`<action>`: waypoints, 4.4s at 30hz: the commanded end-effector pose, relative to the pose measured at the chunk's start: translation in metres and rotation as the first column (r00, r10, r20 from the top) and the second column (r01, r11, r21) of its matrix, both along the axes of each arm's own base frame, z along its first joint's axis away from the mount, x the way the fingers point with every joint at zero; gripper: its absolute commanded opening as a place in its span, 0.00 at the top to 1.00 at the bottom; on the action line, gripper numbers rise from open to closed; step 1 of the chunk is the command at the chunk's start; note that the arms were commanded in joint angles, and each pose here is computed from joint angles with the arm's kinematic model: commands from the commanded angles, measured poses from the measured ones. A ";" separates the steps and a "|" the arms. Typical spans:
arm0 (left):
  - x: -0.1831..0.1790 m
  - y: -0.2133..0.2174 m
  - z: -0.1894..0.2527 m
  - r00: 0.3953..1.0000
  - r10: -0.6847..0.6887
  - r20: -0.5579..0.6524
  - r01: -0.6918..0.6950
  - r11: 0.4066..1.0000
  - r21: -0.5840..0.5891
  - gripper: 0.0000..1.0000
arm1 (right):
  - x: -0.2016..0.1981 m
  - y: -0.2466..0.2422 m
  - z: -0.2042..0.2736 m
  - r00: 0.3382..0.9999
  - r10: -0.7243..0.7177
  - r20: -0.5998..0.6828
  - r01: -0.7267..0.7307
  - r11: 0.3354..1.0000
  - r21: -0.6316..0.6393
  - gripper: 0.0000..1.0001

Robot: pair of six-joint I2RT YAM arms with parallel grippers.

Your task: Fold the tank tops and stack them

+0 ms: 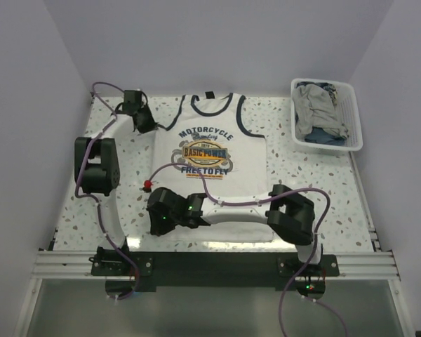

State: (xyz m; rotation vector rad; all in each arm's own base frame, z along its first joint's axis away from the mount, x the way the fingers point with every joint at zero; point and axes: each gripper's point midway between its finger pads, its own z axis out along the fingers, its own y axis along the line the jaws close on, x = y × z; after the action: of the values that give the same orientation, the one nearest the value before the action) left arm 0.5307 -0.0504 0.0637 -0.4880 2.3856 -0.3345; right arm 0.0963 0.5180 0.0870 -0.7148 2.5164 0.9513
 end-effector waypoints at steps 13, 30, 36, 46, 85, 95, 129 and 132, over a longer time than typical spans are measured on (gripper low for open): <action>0.022 -0.118 0.045 0.978 -0.124 0.168 0.128 0.992 -0.016 1.00 | 0.013 -0.097 0.000 0.975 -0.217 -0.037 0.218 0.975 0.037 1.00; 0.014 -0.171 0.024 0.969 -0.192 0.153 0.197 0.980 -0.022 1.00 | 0.012 -0.146 -0.036 0.947 -0.313 -0.069 0.313 0.950 -0.004 1.00; 0.013 -0.179 0.024 0.966 -0.206 0.156 0.213 0.977 -0.027 1.00 | 0.010 -0.153 -0.044 0.943 -0.324 -0.076 0.323 0.946 -0.020 1.00; 0.010 -0.196 0.022 0.959 -0.239 0.153 0.246 0.969 -0.024 1.00 | 0.011 -0.155 -0.048 0.937 -0.340 -0.077 0.340 0.940 -0.015 1.00; -0.109 -0.198 0.080 0.921 -0.244 0.304 0.320 0.920 -0.229 0.39 | 0.208 -0.309 0.032 0.707 -0.674 0.215 0.702 0.705 -0.099 0.55; -0.202 -0.170 0.009 0.960 -0.241 0.141 0.265 0.946 -0.187 0.54 | 0.315 -0.351 -0.002 0.633 -0.746 0.208 0.774 0.601 -0.200 0.56; -0.195 -0.085 -0.069 0.988 -0.119 -0.102 0.121 0.993 0.010 0.51 | 0.357 -0.336 -0.034 0.628 -0.771 0.105 0.773 0.603 -0.200 0.59; -0.183 -0.091 -0.045 0.987 -0.157 -0.034 0.157 0.988 0.006 0.46 | 0.360 -0.339 -0.026 0.624 -0.771 0.130 0.778 0.597 -0.196 0.58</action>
State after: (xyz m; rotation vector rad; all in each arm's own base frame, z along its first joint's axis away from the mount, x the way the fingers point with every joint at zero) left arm 0.3645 -0.1533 0.0271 -0.3643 2.4019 -0.4762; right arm 0.4435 0.1761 0.0320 0.3779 2.5723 0.2841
